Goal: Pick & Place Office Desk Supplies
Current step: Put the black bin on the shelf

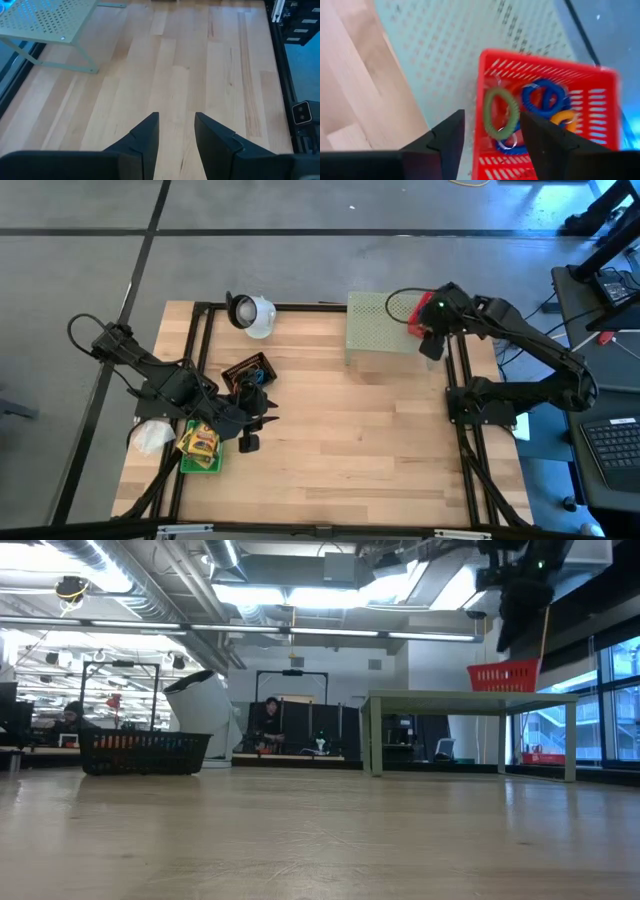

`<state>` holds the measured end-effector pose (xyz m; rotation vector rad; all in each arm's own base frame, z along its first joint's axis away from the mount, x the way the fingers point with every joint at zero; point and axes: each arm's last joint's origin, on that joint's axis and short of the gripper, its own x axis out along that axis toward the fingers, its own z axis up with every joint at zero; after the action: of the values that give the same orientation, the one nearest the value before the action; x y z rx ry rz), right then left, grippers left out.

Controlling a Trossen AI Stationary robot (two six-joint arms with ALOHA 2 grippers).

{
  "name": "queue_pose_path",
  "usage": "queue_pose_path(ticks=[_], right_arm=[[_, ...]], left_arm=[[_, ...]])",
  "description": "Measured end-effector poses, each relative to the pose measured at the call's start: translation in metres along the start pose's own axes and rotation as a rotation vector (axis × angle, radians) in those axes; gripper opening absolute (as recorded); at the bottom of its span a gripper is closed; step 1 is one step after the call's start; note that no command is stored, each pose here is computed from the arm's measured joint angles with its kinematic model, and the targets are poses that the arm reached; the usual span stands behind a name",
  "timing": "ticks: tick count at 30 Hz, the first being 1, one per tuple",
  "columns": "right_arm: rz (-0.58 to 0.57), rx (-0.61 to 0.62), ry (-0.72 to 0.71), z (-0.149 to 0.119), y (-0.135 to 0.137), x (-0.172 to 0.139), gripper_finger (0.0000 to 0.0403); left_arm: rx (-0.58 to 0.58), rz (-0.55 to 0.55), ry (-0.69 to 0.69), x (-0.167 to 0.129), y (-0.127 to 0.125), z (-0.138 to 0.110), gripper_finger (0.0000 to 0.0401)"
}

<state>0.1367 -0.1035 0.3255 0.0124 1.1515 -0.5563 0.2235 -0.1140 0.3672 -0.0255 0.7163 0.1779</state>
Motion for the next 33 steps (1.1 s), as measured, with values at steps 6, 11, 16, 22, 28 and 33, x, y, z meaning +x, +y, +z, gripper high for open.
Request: queue_pose_path(ticks=[6,11,16,22,28,33], right_arm=[[0.01,0.1,-0.106,0.012,-0.003,-0.028,0.0197],[0.081,0.12,-0.148,0.018,0.009,-0.035,0.0197],[0.07,0.109,-0.158,0.021,0.03,-0.035,0.0197],[0.106,0.077,-0.163,0.03,0.058,-0.032,0.0197],[0.14,0.0,-0.168,0.044,0.09,-0.022,0.0197],[0.166,-0.079,-0.136,0.052,0.115,-0.01,0.0197]], left_arm=[[0.002,0.01,-0.001,0.001,0.0,-0.001,0.0119],[0.017,0.048,0.038,0.01,0.002,-0.011,0.0138],[-0.024,0.138,0.131,0.016,0.013,-0.022,0.0167],[-0.005,0.278,0.269,0.024,0.029,-0.042,0.0179],[0.078,0.337,0.397,0.046,0.039,-0.07,0.018],[0.137,0.344,0.521,0.063,0.051,-0.092,0.018]])
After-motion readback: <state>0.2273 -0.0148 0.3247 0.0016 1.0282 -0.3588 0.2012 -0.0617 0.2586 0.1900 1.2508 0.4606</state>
